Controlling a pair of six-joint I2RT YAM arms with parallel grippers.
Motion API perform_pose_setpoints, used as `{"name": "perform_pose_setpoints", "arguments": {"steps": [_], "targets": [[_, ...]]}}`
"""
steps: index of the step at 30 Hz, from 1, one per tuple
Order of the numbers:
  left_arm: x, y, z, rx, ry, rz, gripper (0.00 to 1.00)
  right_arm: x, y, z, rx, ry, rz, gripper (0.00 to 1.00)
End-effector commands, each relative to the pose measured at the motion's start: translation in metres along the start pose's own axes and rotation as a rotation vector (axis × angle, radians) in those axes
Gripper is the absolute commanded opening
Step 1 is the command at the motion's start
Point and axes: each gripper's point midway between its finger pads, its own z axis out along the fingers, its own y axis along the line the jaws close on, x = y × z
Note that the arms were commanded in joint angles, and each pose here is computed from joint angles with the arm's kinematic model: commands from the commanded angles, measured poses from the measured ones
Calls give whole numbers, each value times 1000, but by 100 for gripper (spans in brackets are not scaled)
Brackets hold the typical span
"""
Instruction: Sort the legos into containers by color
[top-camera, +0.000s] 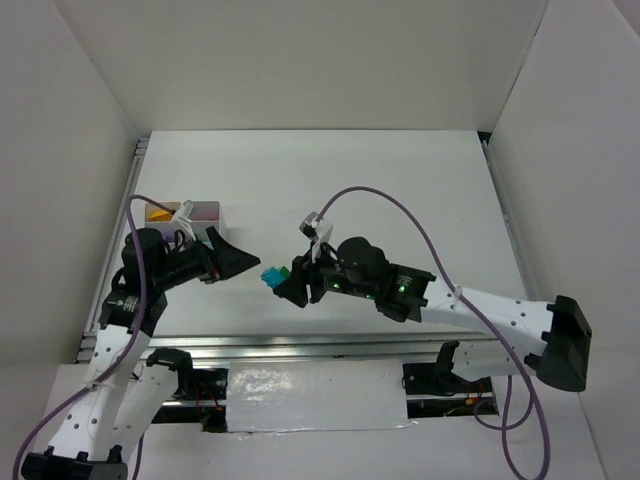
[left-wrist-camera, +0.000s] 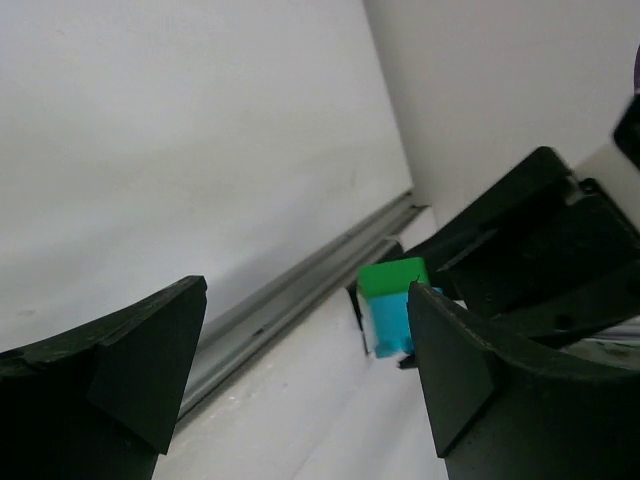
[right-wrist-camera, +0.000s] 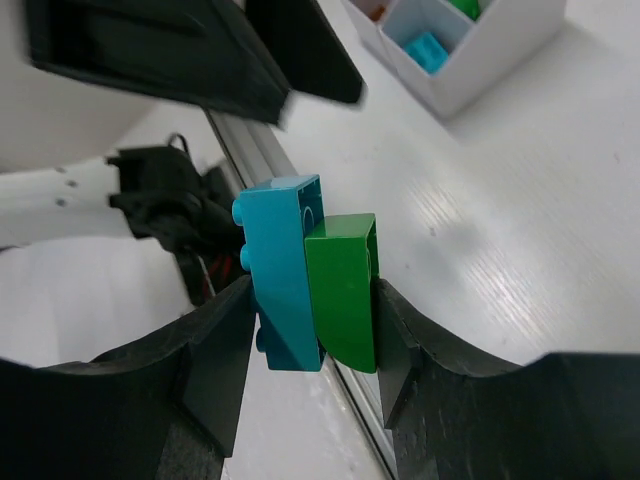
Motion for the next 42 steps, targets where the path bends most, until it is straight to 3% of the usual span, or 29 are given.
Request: {"name": "perform_pose_setpoints", "arguments": {"steps": [1, 9, 24, 25, 29, 34, 35, 37, 38, 42], "targets": [[3, -50, 0, 264, 29, 9, 94, -18, -3, -7, 64, -113, 34, 0], [15, -82, 9, 358, 82, 33, 94, -24, -7, -10, 105, -125, 39, 0], [33, -62, 30, 296, 138, 28, 87, -37, 10, -23, 45, -153, 33, 0], [32, -65, 29, 307, 142, 34, 84, -39, 10, -25, 46, -158, 33, 0], [27, -71, 28, 319, 128, 48, 46, -37, 11, -24, 39, -153, 32, 0], [27, -71, 30, 330, 131, 35, 33, -34, 20, -23, -6, -141, 28, 0], [27, -70, 30, 332, 129, 34, 23, -34, 21, -23, -12, -141, 29, 0], [27, -72, 30, 341, 124, 40, 15, -31, 27, -22, -46, -133, 25, 0], [27, -71, 30, 340, 123, 45, 2, -31, 28, -22, -58, -136, 25, 1], [24, -72, 28, 337, 103, 68, 0, -28, 37, -26, -118, -139, 20, 11]]}}
